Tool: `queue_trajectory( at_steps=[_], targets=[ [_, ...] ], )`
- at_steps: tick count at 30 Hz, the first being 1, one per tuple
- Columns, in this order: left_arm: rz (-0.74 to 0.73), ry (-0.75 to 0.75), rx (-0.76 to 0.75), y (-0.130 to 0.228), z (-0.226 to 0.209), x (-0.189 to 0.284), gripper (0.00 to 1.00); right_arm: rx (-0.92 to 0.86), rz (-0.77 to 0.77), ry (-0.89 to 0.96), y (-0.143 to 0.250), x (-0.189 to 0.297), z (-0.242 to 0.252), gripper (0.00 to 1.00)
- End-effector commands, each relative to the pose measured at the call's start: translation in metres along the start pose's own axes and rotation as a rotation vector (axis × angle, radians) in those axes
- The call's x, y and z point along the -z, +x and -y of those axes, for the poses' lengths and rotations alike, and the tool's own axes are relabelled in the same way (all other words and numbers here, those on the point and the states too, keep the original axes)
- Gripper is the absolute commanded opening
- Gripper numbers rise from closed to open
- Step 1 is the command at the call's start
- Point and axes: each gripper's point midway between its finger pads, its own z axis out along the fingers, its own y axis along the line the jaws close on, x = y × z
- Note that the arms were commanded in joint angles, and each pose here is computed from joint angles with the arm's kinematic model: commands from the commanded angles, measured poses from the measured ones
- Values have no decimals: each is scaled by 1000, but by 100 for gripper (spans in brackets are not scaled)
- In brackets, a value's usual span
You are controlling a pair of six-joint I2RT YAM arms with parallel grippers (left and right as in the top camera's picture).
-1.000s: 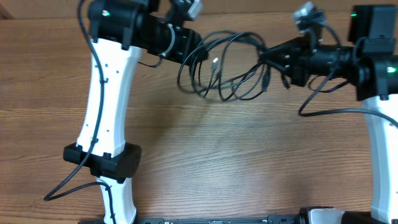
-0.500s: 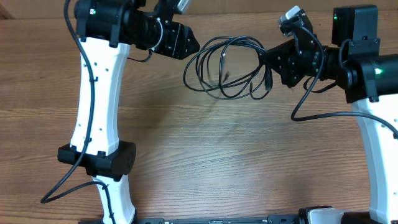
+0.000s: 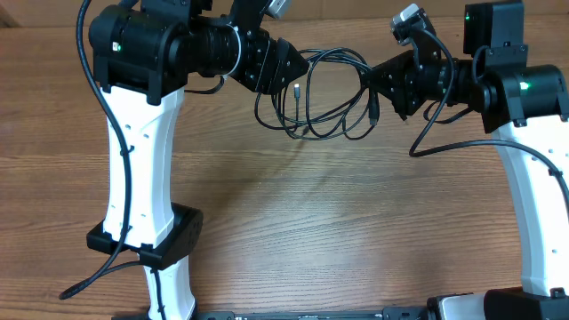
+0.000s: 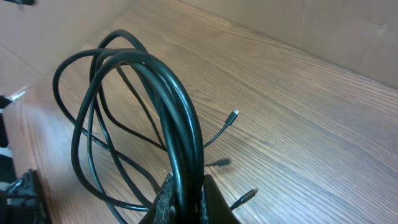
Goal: Untangle cables
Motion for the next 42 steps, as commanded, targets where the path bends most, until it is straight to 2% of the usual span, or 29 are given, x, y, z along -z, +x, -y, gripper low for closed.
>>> queue_trajectory(
  at_steps=[1,5,8,9,11,13,14,16,18,19,21,22,26,33,37,38,39,40,42],
  targets=[
    [11,-16,-45,-1,1,4,62,42,63,-79,-18,10,-20,4],
    [-13,-46,-32,3,-7,0,60,73,111,-180,-27,13,-38,4],
    [-39,-39,-18,7,-9,-7,47,82,132,-225,-31,15,-45,4],
    [-58,-24,-11,11,-7,-12,27,84,135,-222,-32,15,-45,4],
    [-71,-14,-10,13,-5,-16,7,80,135,-223,-31,15,-45,4],
    [-75,-6,-42,13,0,-18,8,81,142,-247,-32,16,-49,4],
    [-79,-4,-60,14,3,-20,18,85,150,-269,-34,17,-53,4],
    [-83,0,-80,14,5,-21,31,91,157,-275,-35,18,-53,4],
    [-83,0,-82,14,5,-21,35,94,162,-282,-36,18,-54,4],
    [-83,0,-82,14,5,-21,30,95,165,-293,-37,19,-56,4],
    [-83,0,-82,14,5,-21,8,102,175,-314,-39,20,-60,4],
    [-83,0,-82,14,5,-21,4,102,174,-306,-38,20,-58,4],
    [-81,-2,-82,14,5,-21,4,94,146,-216,-34,15,-43,4],
    [-55,-47,-74,11,-1,-6,4,20,-34,141,1,8,19,4],
    [-34,-92,-85,10,-2,6,4,-1,-82,200,12,8,31,5],
    [-30,-102,-88,10,-2,9,4,-2,-84,200,12,8,31,18],
    [-26,-108,-90,10,-1,12,4,-4,-88,202,13,8,31,93],
    [-20,-115,-95,9,0,15,4,-6,-96,225,15,9,35,100],
    [-5,-131,-105,8,2,23,4,-47,-125,334,21,15,52,100]
  ],
)
